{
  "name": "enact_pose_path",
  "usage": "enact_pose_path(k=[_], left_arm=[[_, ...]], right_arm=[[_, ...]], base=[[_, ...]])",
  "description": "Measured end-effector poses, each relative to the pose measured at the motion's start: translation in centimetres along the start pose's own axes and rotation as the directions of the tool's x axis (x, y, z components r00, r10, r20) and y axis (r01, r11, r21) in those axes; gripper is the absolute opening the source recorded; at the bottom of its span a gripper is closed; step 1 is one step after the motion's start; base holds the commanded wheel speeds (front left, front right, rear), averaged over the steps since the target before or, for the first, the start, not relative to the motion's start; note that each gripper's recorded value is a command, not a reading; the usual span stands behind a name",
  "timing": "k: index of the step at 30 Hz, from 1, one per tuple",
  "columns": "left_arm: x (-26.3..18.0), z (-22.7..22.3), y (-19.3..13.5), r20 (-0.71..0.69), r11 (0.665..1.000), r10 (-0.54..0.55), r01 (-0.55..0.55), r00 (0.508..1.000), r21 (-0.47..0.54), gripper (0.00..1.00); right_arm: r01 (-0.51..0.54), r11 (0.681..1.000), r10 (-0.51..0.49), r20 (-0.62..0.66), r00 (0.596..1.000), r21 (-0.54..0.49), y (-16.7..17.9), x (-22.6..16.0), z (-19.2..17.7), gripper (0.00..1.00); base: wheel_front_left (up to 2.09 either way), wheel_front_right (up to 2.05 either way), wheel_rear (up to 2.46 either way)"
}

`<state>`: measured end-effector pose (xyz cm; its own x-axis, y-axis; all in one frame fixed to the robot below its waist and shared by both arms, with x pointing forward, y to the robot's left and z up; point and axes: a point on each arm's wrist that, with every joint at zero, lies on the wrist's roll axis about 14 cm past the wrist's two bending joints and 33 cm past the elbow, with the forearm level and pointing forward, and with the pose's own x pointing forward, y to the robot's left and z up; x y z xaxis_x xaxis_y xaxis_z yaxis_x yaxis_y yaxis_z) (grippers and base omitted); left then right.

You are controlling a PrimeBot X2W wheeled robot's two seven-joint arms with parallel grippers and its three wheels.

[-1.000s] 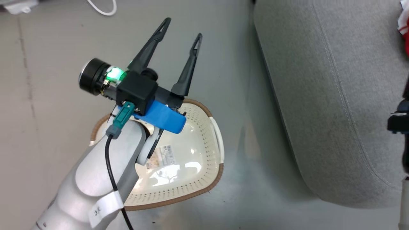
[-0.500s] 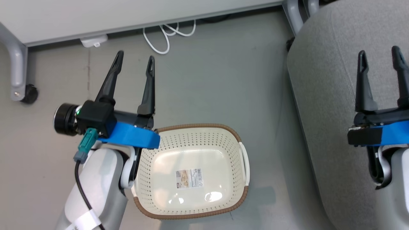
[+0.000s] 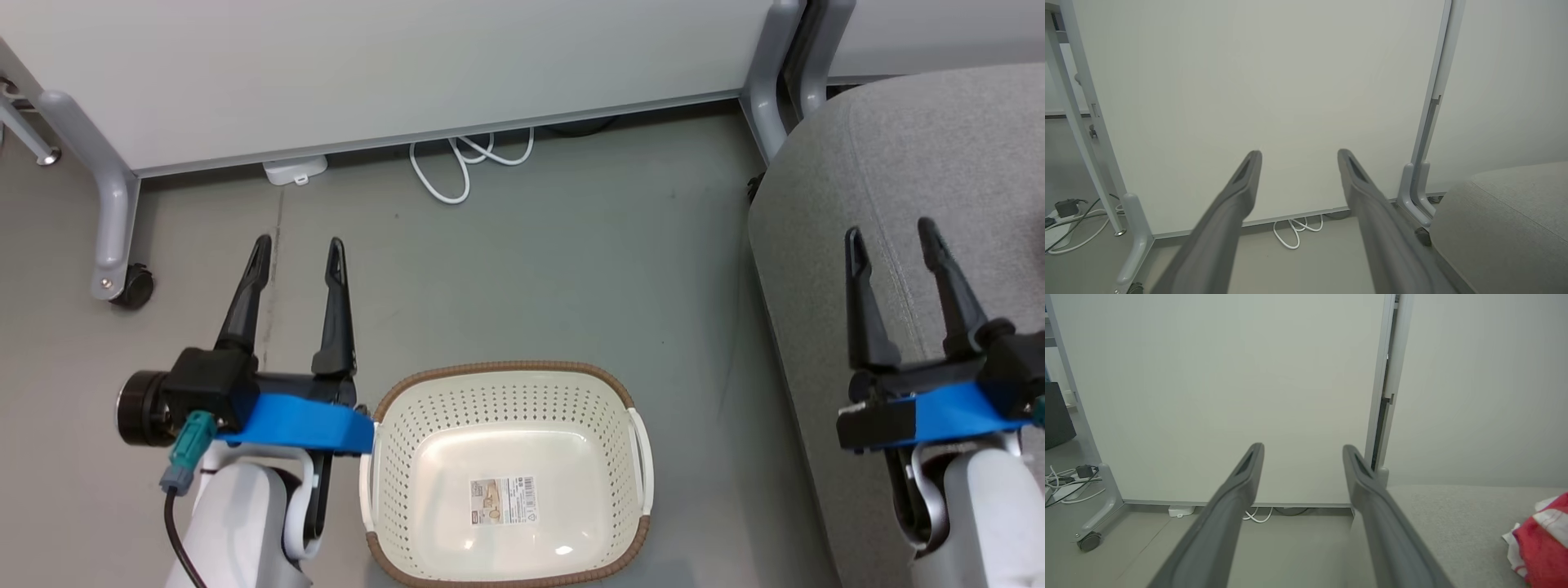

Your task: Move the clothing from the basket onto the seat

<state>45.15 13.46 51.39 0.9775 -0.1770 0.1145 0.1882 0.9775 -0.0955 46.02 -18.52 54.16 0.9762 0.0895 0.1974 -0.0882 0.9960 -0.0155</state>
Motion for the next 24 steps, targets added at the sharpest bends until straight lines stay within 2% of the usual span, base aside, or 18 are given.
enact_pose_path(k=[14, 24], left_arm=[[-3.4, -0.7, 0.7, -0.033, 0.999, 0.041, -0.041, 0.999, -0.004, 1.00], [-5.0, -0.9, 1.1, -0.048, 0.998, 0.059, -0.059, 0.997, -0.010, 1.00]], right_arm=[[0.057, 0.998, -0.055, -0.061, 0.997, 0.038, -0.7, -4.1, -1.2, 1.00], [0.058, 0.997, -0.054, -0.076, 0.996, 0.054, -0.2, -5.5, -1.4, 1.00]], base=[[0.00, 0.00, 0.00], [0.00, 0.00, 0.00]])
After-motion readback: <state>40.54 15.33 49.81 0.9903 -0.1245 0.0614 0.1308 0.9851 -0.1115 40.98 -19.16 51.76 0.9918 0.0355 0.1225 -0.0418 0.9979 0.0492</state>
